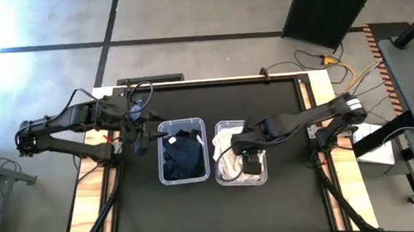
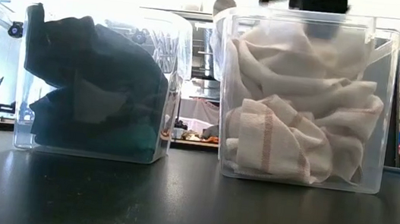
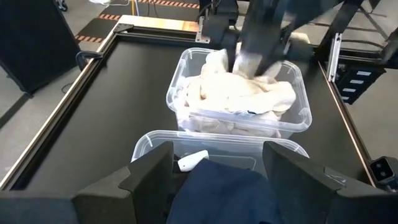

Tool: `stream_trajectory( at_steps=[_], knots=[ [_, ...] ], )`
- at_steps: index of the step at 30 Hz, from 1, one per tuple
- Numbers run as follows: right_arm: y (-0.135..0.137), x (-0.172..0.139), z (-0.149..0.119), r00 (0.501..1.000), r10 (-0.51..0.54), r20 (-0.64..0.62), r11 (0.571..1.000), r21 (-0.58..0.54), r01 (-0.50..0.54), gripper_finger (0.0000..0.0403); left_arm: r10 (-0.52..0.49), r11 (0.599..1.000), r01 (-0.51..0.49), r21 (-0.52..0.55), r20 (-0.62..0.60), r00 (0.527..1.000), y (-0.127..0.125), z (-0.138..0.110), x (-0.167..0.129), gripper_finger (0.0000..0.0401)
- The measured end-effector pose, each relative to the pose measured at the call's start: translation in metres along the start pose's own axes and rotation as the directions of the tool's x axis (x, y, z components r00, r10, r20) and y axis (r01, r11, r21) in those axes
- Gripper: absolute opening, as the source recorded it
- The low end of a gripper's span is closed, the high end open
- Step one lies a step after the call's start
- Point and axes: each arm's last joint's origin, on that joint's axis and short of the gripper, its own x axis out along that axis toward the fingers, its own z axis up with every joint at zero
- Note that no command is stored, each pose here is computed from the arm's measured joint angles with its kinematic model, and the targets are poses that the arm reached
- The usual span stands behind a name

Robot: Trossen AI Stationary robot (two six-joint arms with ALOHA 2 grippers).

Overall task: Sort towels by color in basket
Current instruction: Put the white towel into the right transparent bin

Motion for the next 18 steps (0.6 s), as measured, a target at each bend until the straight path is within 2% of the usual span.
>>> stream_trajectory(
  at_steps=[4,7,10,13,16,18],
  knots=[
    [0.003,-0.043,-0.001,0.985,0.023,0.173,0.999,0.021,-0.027,0.0224,0.001,1.0,-0.001,-0.004,0.004,1.0,0.0,0.0,0.0,0.0233],
    [0.005,-0.059,0.006,0.932,-0.018,0.362,0.998,0.057,-0.003,0.0224,0.002,1.0,-0.002,-0.004,0.004,1.0,0.0,0.0,0.0,0.0233],
    [0.007,-0.067,0.018,0.851,-0.037,0.524,0.996,0.089,-0.011,0.0224,0.003,1.0,-0.003,-0.004,0.01,1.0,0.0,0.001,0.0,0.0233],
    [0.013,-0.054,0.032,0.807,-0.02,0.59,0.999,0.044,-0.007,0.0224,0.003,1.0,-0.003,-0.008,0.014,1.0,0.0,0.001,0.0,0.0233],
    [0.017,-0.025,0.039,0.847,-0.036,0.531,0.999,0.038,0.018,0.0224,0.003,1.0,-0.003,-0.012,0.012,1.0,0.0,0.001,0.0,0.0233],
    [0.017,-0.006,0.039,0.894,-0.066,0.443,0.998,0.05,0.049,0.0224,0.004,1.0,-0.003,-0.012,0.008,1.0,0.0,0.001,0.0,0.0233]
  ],
)
